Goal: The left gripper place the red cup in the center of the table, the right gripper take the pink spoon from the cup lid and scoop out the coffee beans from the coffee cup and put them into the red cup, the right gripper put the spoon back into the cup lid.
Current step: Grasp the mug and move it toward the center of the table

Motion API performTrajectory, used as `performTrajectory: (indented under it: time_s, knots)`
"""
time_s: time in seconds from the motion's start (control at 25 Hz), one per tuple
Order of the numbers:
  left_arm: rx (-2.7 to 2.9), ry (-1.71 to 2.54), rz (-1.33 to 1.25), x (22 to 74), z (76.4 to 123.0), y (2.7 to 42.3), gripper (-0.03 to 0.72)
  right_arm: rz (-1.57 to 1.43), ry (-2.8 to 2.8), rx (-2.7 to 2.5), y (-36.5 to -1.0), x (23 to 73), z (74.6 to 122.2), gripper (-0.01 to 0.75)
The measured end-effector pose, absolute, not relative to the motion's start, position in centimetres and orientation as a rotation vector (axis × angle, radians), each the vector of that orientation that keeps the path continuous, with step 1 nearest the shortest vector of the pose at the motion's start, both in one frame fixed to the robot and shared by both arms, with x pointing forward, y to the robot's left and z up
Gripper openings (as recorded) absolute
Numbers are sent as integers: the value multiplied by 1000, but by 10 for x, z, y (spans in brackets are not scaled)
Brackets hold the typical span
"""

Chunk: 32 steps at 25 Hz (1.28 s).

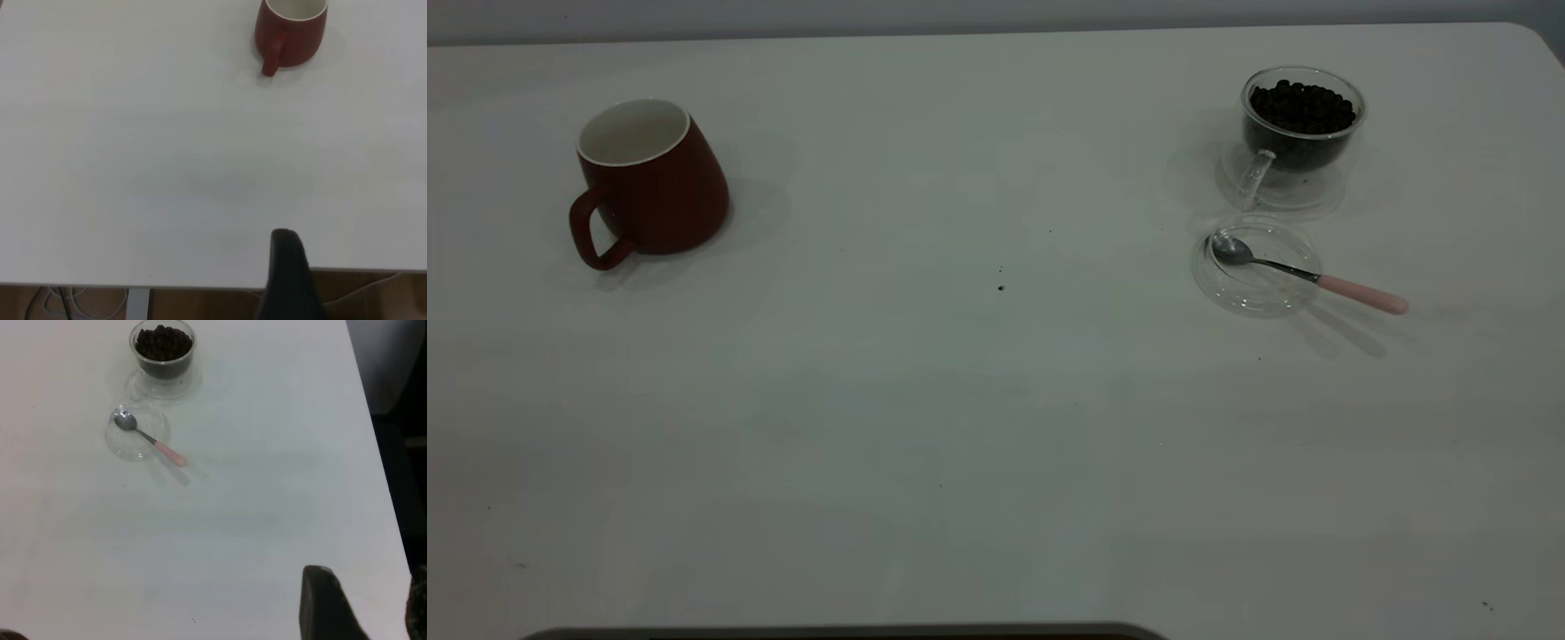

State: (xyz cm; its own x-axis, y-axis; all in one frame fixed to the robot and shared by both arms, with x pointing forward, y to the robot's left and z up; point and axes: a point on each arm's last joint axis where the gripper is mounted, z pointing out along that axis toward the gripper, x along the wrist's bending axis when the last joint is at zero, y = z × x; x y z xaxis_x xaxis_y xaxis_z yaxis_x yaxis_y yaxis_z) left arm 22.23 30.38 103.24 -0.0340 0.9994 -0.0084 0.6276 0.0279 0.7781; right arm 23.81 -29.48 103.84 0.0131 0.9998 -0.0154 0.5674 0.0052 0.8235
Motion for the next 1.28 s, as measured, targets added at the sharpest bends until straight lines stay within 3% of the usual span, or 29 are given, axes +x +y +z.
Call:
performTrajectory:
  time_s: [1.28]
  knots:
    - [1664, 1734, 845, 222, 1033, 306, 569, 840, 1628, 1637, -295, 238, 1038, 330]
